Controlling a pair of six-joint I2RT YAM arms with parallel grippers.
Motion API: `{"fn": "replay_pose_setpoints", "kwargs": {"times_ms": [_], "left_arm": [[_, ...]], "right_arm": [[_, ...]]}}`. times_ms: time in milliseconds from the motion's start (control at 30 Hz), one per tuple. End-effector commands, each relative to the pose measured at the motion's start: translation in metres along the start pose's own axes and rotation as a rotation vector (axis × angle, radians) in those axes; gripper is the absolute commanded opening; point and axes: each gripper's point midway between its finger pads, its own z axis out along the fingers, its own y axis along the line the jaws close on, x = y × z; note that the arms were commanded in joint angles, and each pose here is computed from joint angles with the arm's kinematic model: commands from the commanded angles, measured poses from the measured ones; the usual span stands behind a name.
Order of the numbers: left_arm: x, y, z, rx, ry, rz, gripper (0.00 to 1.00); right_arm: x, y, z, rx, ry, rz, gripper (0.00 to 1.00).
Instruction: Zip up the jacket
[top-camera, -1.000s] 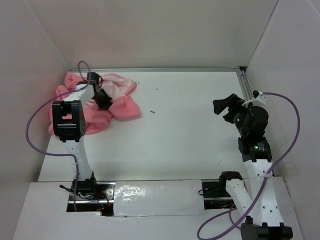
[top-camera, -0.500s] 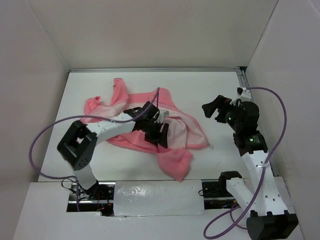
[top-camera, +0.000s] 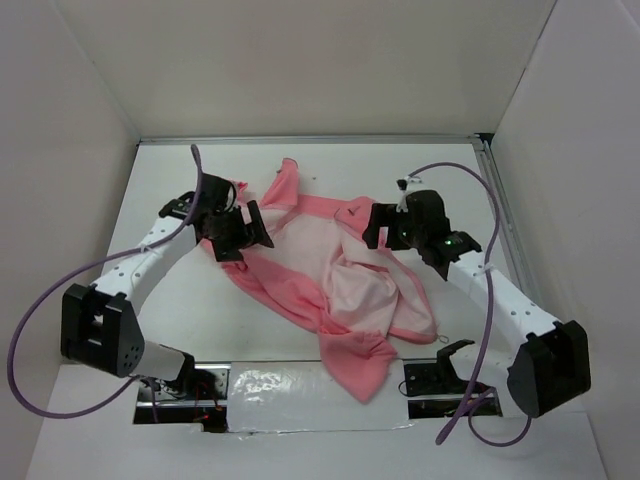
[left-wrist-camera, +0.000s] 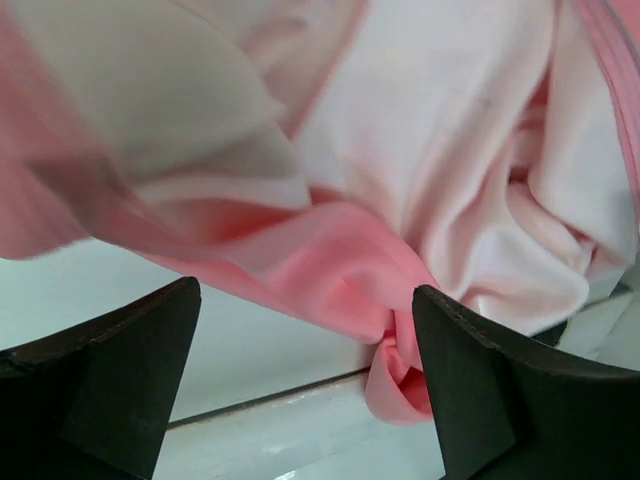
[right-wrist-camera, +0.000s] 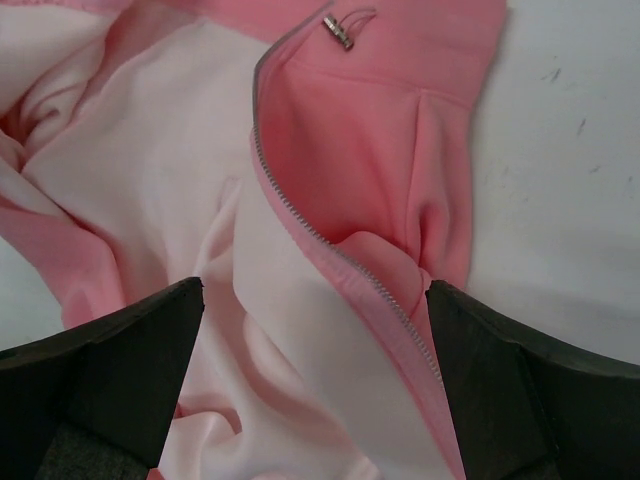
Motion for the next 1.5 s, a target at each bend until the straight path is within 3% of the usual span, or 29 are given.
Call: {"fn": "replay_pose_setpoints", "kwargs": {"times_ms": [0,200,267,300,333,400,433,500,633,767,833,933,1033,1067,1133,1167,1200,1267,1300,1400,1467], "left_arm": [[-0.01,0.025,0.006,-0.098,0.035,-0.14,0.99],[-0.017,0.063,0.058,-0.224,0.122,-0.225,0.99],[-0.028,0.06,0.073,-0.223,0.143,-0.221,0.96],[-0.033,0.057,0.078,-0.211,0.143,-0.208,0.88],[-0.049,0.046,0.079,-0.179,0.114,-0.188,0.49],[-0.08,0.026,0.079,-0.128,0.079,-0.166,0.05],[-0.087,0.02,0.077,-0.119,0.075,-0.147,0.0],[-0.119,-0.003,0.058,-0.086,-0.005,-0.102,0.0],[-0.165,-0.05,-0.005,0.049,-0.182,0.022,0.0],[-0.189,-0.08,-0.096,0.13,-0.43,0.108,0.0],[-0.185,-0.074,-0.108,0.146,-0.481,0.127,0.06],[-0.148,-0.051,-0.109,0.149,-0.448,0.06,0.1],[-0.081,-0.007,-0.065,0.064,-0.242,-0.15,0.03],[-0.048,0.009,-0.041,0.052,-0.137,-0.193,0.02],[-0.024,0.011,-0.033,0.093,-0.09,-0.199,0.04],[-0.004,0.019,-0.025,0.076,-0.031,-0.227,0.1],[0.01,0.016,-0.023,0.067,0.004,-0.242,0.41],[0.033,0.014,-0.025,0.063,0.044,-0.217,0.7],[0.045,0.008,-0.026,0.063,0.065,-0.182,0.99],[0.062,0.003,-0.041,0.035,0.061,-0.127,0.99],[0.047,-0.008,-0.056,0.036,-0.01,-0.091,0.99]], "right_arm": [[-0.013,0.016,0.006,0.001,-0.037,-0.054,1.0],[0.016,-0.001,0.051,0.148,0.078,-0.037,1.0],[0.017,-0.004,0.062,0.187,0.112,-0.022,0.91],[0.017,-0.006,0.066,0.202,0.12,-0.018,0.83],[0.016,-0.012,0.072,0.244,0.12,-0.009,0.55],[-0.007,-0.016,0.073,0.298,0.061,0.012,0.0],[-0.032,-0.013,0.069,0.307,0.002,0.022,0.0],[-0.069,-0.015,0.052,0.35,-0.104,0.035,0.0],[-0.17,-0.012,-0.008,0.4,-0.357,0.128,0.0],[-0.218,-0.03,-0.074,0.515,-0.488,0.238,0.0],[-0.223,-0.033,-0.093,0.531,-0.506,0.251,0.0],[-0.213,-0.054,-0.097,0.59,-0.485,0.279,0.01],[-0.193,-0.094,-0.078,0.678,-0.399,0.317,0.1],[-0.181,-0.109,-0.057,0.711,-0.328,0.321,0.17],[-0.174,-0.134,-0.041,0.737,-0.255,0.356,0.31],[-0.158,-0.147,-0.021,0.771,-0.173,0.355,0.54],[-0.158,-0.151,-0.017,0.781,-0.155,0.349,0.65],[-0.151,-0.154,-0.01,0.796,-0.136,0.343,0.95],[-0.144,-0.153,-0.008,0.797,-0.124,0.324,1.0],[-0.144,-0.145,-0.022,0.763,-0.167,0.32,1.0],[-0.147,-0.133,-0.034,0.697,-0.202,0.32,1.0]]}}
